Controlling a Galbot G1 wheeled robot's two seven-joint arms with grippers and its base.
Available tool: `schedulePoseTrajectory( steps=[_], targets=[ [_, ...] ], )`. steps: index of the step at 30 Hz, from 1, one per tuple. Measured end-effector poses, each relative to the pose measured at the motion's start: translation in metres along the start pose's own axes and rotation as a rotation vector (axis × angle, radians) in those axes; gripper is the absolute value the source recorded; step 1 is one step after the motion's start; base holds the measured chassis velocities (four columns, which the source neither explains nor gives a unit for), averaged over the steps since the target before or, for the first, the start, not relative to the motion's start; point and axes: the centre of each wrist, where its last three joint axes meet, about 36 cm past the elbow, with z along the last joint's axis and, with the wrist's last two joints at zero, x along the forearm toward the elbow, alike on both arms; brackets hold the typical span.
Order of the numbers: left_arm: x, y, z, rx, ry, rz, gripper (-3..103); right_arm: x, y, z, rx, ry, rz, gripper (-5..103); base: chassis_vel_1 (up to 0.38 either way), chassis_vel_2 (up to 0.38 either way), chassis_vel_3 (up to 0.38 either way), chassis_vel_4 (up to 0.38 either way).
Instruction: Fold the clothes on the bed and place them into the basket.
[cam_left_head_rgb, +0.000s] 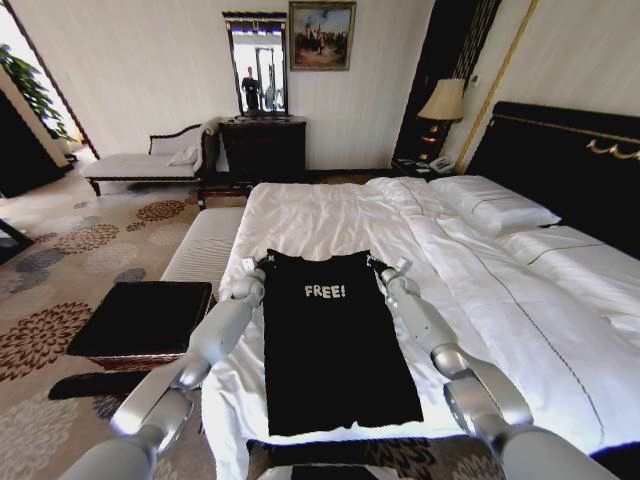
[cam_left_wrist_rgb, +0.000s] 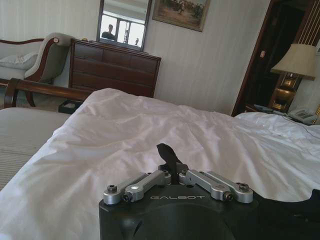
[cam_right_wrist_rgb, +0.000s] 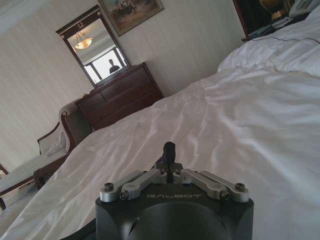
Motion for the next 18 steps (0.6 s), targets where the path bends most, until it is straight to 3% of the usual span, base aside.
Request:
schedulePoseTrajectory(
  steps=[15,18],
  targets=[
    [-0.049,-0.026,-0.031,-0.041,-0.019,0.043,2,-0.027,0.006,-0.020,0.124,-0.032,0.041,0,0.000,0.000,0.000,0.000],
    [-0.051,-0.026,-0.031,-0.036,-0.020,0.037,2,-0.027,0.006,-0.020,0.115,-0.045,0.042,0,0.000,0.000,0.000,0.000]
  ],
)
